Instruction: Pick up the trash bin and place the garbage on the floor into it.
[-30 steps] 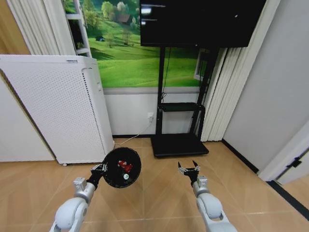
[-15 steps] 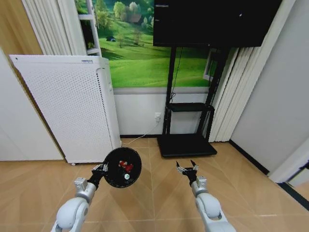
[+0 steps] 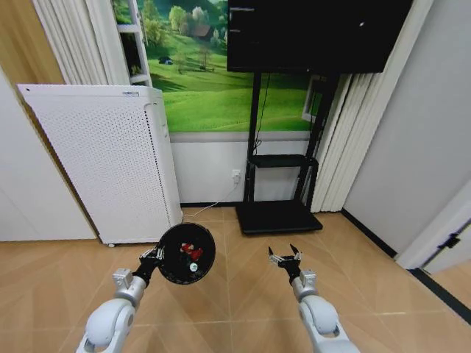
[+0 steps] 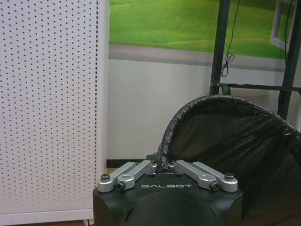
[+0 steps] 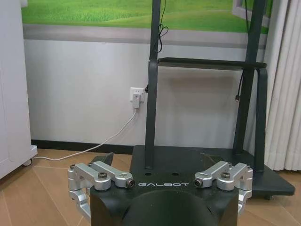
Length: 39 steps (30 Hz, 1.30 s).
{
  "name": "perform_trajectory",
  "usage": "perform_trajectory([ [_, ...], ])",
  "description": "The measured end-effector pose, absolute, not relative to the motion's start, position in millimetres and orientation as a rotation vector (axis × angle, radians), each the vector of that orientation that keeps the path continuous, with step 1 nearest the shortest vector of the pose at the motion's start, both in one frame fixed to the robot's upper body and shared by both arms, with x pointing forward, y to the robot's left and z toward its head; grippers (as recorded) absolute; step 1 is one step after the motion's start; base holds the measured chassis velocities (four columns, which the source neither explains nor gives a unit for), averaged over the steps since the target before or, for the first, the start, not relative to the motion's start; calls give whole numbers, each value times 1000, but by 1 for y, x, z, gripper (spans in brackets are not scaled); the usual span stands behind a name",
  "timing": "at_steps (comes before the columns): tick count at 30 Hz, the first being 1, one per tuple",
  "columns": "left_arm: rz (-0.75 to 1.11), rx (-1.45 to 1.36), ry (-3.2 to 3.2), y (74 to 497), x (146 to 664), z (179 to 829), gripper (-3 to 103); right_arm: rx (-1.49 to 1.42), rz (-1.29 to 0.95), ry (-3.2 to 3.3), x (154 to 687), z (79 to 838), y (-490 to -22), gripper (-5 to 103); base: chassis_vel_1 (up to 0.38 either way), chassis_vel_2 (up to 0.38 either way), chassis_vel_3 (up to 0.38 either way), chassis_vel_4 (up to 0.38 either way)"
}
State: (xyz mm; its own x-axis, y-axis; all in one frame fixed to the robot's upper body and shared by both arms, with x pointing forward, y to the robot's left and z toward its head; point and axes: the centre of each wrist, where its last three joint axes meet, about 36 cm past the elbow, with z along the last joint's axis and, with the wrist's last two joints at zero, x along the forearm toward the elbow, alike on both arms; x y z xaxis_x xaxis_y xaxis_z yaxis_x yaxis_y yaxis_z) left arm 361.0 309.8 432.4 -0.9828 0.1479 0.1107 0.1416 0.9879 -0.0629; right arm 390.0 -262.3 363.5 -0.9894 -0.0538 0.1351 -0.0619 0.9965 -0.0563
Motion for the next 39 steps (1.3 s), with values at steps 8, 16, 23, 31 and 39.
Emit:
perform_trajectory([
  [8,99,-202,-3011,308,358,428,3,106,96,-3009,388,363,-260,100,215,-301,-210,289],
  [16,176,-39,-2969,312,334,409,3,109,91,-3000,387,359,-258,100,75,-101,-91,91],
  [23,271,167,-2910,316,308,384,3,116,91,-2986,386,354,-256,100,-48,63,62,-49],
  [31,451,583,-2796,329,299,362,3,127,100,-2986,391,354,-252,100,0,0,0,0],
  [39,807,898,-2485,339,304,338,3,126,115,-2982,395,353,-245,100,0,0,0,0],
])
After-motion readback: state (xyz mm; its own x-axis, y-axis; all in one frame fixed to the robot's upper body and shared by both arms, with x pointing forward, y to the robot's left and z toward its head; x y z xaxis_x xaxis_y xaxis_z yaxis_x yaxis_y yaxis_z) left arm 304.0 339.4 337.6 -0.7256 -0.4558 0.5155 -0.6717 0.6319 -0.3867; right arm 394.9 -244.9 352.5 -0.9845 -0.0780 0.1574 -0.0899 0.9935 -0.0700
